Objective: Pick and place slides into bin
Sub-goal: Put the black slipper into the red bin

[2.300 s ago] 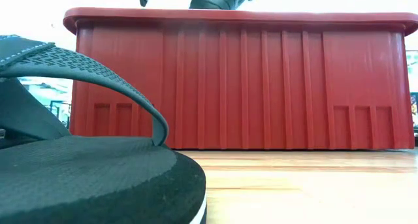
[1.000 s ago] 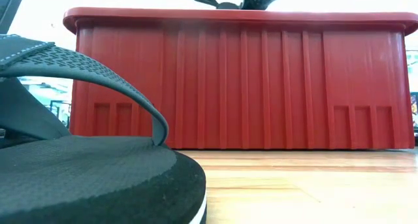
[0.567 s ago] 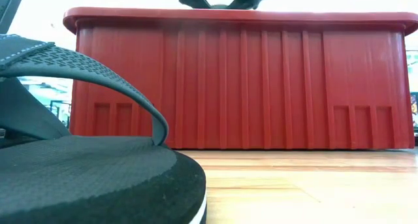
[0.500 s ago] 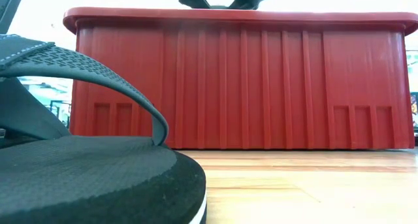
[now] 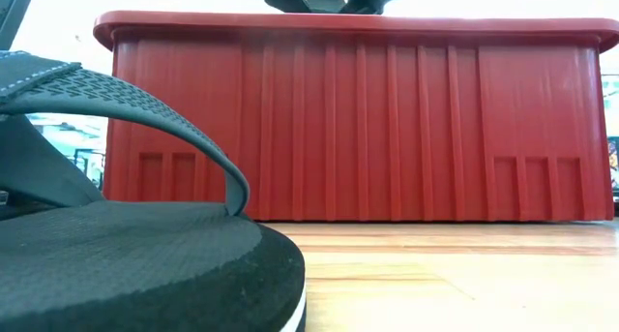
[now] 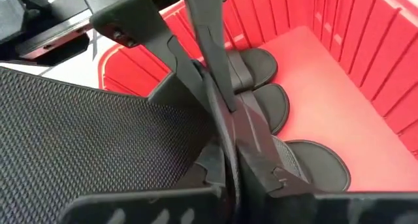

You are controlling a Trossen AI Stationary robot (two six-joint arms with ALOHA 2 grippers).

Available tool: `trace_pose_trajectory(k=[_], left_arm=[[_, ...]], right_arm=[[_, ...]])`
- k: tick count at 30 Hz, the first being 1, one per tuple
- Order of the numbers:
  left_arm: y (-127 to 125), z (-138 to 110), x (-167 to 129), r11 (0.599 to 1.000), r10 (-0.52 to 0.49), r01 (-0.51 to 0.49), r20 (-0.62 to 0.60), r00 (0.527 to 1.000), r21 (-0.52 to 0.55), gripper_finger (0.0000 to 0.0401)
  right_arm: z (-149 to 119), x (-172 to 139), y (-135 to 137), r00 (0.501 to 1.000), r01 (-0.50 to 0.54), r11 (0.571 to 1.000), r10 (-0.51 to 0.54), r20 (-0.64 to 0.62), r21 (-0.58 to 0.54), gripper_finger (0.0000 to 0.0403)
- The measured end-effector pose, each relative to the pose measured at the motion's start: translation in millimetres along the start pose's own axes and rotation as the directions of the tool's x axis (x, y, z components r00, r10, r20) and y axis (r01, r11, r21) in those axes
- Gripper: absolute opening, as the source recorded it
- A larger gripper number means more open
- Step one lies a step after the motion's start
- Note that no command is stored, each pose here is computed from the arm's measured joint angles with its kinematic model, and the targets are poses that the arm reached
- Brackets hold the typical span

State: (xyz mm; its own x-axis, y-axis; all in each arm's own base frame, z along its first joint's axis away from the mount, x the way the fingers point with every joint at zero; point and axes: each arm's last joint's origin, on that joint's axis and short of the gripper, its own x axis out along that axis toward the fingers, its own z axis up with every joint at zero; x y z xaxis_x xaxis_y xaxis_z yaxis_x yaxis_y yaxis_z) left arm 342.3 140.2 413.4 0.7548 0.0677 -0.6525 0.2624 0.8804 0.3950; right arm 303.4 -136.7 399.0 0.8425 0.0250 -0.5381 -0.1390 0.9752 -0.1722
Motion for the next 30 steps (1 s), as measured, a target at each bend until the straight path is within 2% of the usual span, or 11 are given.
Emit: trace_pose_trajectory(k=[7, 11, 17, 22, 26, 30], left_arm=[[12.5, -7.6, -5.7, 0.991, -0.012, 0.017, 0.039, 0.999, -0.130, 0.0003], [19.1, -12.5, -11.1, 0.977, -0.031, 0.046, 0.072, 0.997, -0.206, 0.0002], [21.5, -22.0, -14.5, 0.953, -0.075, 0.089, 0.059, 0.995, -0.291, 0.0001], [18.9, -24.1, -15.1, 0.937, -0.112, 0.123, 0.052, 0.992, -0.326, 0.0001], [20.0, -31.1, -19.7, 0.936, -0.126, 0.125, 0.018, 0.992, -0.330, 0.0001], [27.8, -45.1, -26.2, 0.909, -0.154, 0.152, 0.025, 0.988, -0.387, 0.0000]], right_arm=[[2.4, -3.2, -0.3, 1.000, -0.001, 1.000, 0.000, 0.016, 0.027, 0.0042], [3.6, -3.9, -0.7, 1.000, 0.006, 0.999, -0.007, 0.025, 0.047, 0.0083], [-0.1, -4.5, -1.7, 0.999, 0.039, 0.994, -0.037, -0.020, 0.103, 0.0156], [-4.0, -4.5, -2.8, 0.990, 0.115, 0.988, -0.106, -0.088, 0.104, 0.0201], [-9.2, -4.6, -2.8, 0.975, 0.168, 0.981, -0.150, -0.162, 0.100, 0.0214], [-13.8, -6.7, -1.3, 0.961, 0.190, 0.977, -0.164, -0.222, 0.099, 0.0201]])
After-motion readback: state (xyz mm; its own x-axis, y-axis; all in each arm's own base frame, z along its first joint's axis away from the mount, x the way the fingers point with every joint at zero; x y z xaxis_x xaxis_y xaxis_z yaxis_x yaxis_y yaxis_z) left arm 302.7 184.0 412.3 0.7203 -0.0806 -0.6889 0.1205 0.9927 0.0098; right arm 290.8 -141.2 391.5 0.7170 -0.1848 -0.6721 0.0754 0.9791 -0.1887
